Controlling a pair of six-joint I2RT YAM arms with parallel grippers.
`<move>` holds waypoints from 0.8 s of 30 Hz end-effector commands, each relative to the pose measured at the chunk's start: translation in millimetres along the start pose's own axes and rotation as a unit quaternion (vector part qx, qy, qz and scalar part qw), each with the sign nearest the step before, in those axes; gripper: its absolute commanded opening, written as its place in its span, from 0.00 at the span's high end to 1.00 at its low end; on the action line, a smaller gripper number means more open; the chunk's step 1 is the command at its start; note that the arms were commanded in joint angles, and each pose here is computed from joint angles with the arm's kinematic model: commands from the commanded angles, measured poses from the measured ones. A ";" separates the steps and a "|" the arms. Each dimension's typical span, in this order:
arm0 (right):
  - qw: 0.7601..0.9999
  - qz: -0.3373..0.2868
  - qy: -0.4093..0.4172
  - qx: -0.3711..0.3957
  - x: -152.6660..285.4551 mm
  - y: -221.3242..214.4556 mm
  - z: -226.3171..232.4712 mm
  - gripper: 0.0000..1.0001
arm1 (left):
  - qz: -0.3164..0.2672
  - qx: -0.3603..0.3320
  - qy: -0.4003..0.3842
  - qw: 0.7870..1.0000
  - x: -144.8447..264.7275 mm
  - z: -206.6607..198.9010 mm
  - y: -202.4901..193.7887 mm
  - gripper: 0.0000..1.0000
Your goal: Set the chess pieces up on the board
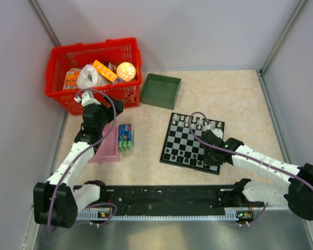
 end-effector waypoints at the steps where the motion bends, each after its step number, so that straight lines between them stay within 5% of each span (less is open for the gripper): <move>1: 1.000 -0.007 -0.008 0.001 5.1 3.7 0.9 1.00 | -0.027 0.001 -0.023 0.999 1.9 -10.1 14.0 0.01; 24: 1.000 -0.017 -0.011 0.000 8.2 5.6 1.5 1.00 | -0.027 0.001 -0.028 0.999 1.9 -12.9 15.8 0.01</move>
Point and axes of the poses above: each gripper's point midway between its finger pads, its own x axis back along the fingers, its own z axis along the line the jaws close on, y = z × x, the point moved 2 cm from there along x, back along the fingers, and after that the axes turned 3 degrees about -x, right-handed, at the moved point
